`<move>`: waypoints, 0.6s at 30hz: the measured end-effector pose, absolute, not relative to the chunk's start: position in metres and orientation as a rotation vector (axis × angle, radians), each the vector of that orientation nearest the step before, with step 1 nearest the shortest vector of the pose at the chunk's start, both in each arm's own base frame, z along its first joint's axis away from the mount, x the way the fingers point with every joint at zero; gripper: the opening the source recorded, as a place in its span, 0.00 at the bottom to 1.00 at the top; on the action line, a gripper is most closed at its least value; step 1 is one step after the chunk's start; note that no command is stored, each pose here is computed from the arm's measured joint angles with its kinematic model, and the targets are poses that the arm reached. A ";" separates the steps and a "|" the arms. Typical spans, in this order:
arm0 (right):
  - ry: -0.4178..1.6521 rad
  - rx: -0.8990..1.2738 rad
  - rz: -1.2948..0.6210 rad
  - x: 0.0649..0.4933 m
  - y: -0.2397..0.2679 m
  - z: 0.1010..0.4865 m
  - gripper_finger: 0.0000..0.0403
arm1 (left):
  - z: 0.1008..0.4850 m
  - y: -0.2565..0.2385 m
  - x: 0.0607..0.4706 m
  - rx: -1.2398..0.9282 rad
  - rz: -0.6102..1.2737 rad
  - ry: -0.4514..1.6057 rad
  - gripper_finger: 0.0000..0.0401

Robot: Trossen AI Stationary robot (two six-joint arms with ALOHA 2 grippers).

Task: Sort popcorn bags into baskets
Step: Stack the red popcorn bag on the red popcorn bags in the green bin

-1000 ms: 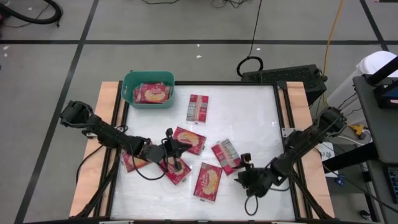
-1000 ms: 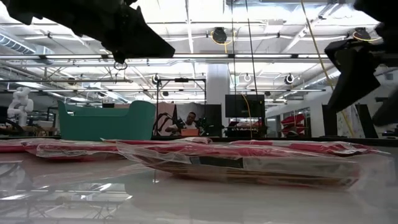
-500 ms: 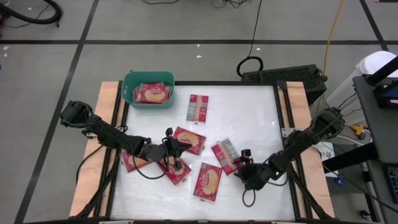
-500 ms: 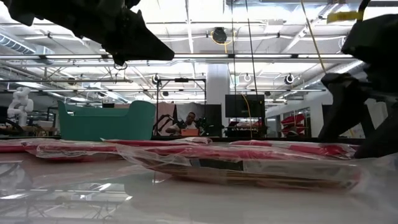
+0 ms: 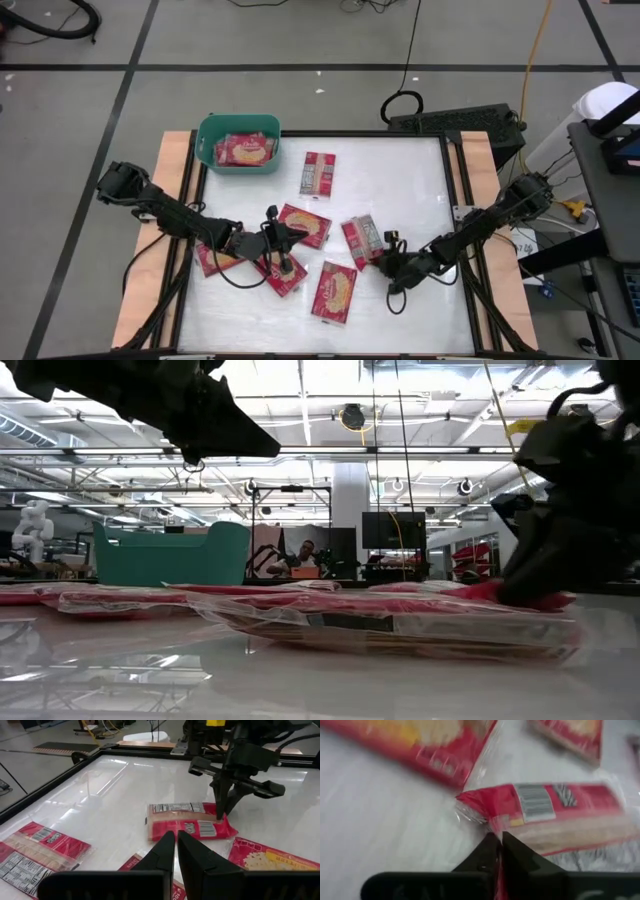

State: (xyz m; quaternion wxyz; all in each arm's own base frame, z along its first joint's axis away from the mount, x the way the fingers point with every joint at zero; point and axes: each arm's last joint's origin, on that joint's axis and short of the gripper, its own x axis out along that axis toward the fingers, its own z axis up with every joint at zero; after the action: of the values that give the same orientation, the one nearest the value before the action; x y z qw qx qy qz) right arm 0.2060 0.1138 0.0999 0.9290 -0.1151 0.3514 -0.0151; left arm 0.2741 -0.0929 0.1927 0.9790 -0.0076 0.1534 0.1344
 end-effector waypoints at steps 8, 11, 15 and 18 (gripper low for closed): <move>0.567 -0.126 -0.070 0.218 0.103 0.126 0.01 | 0.193 -0.093 0.274 0.009 0.259 0.312 0.06; 0.513 -0.062 -0.094 0.219 0.097 0.139 0.00 | 0.193 -0.095 0.274 0.028 0.217 0.314 0.10; 0.445 0.010 -0.098 0.218 0.090 0.157 0.00 | 0.197 -0.098 0.275 0.031 0.196 0.281 0.21; 0.395 0.057 -0.064 0.217 0.085 0.171 0.00 | 0.199 -0.099 0.275 0.030 0.191 0.262 0.32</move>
State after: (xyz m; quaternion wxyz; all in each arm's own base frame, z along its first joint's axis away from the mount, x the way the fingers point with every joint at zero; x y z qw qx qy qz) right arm 0.2166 0.0851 0.1710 0.9796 0.0283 0.1962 -0.0317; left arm 0.2750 -0.0990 0.1987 0.9868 0.0150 0.1305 0.0950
